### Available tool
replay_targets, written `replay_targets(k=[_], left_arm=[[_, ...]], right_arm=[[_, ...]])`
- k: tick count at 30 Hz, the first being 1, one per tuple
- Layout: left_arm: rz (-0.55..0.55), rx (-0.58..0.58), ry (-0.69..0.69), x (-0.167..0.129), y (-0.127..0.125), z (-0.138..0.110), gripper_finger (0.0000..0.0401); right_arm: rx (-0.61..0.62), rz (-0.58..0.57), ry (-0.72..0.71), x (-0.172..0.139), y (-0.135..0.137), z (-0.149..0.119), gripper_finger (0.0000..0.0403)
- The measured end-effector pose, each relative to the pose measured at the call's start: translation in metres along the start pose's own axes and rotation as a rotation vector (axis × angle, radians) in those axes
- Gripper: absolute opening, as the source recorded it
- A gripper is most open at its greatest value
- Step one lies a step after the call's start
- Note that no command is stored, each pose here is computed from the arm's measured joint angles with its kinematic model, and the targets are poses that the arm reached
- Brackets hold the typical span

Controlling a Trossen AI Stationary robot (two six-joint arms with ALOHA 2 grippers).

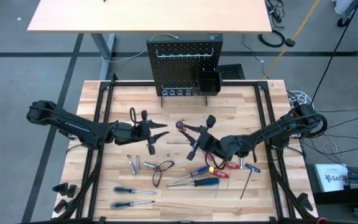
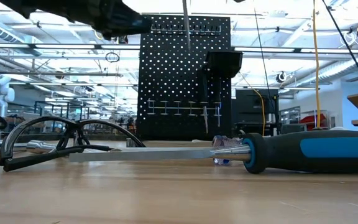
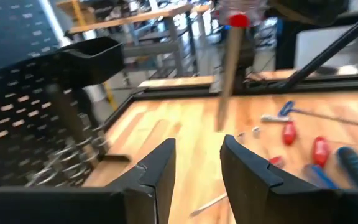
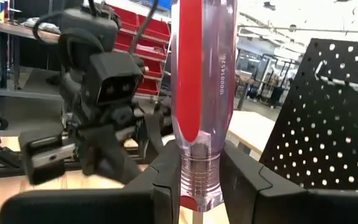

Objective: Hang tools onto peg board
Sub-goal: Hang the top red screwdriver on the peg board

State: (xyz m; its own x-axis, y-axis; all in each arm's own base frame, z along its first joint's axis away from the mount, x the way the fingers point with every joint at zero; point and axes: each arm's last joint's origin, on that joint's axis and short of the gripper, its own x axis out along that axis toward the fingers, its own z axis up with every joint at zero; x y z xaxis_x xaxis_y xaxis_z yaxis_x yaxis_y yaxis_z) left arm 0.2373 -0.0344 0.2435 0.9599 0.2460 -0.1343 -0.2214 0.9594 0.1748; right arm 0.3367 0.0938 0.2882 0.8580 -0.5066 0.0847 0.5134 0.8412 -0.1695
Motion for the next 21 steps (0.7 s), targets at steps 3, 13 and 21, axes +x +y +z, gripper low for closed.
replay_targets(k=[3,13,21], left_arm=[[0.059,0.020,0.036,-0.010,0.008,0.002,0.0130],[0.157,0.033,0.082,-0.018,0.097,0.000,0.0129],[0.089,-0.056,0.043,-0.030,0.177,-0.019,0.0129]], right_arm=[[0.032,0.000,0.020,-0.001,-0.001,-0.007,0.0069],[0.106,-0.029,0.081,-0.026,0.009,-0.033,0.0069],[0.071,-0.056,0.103,-0.041,0.014,-0.040,0.0069]])
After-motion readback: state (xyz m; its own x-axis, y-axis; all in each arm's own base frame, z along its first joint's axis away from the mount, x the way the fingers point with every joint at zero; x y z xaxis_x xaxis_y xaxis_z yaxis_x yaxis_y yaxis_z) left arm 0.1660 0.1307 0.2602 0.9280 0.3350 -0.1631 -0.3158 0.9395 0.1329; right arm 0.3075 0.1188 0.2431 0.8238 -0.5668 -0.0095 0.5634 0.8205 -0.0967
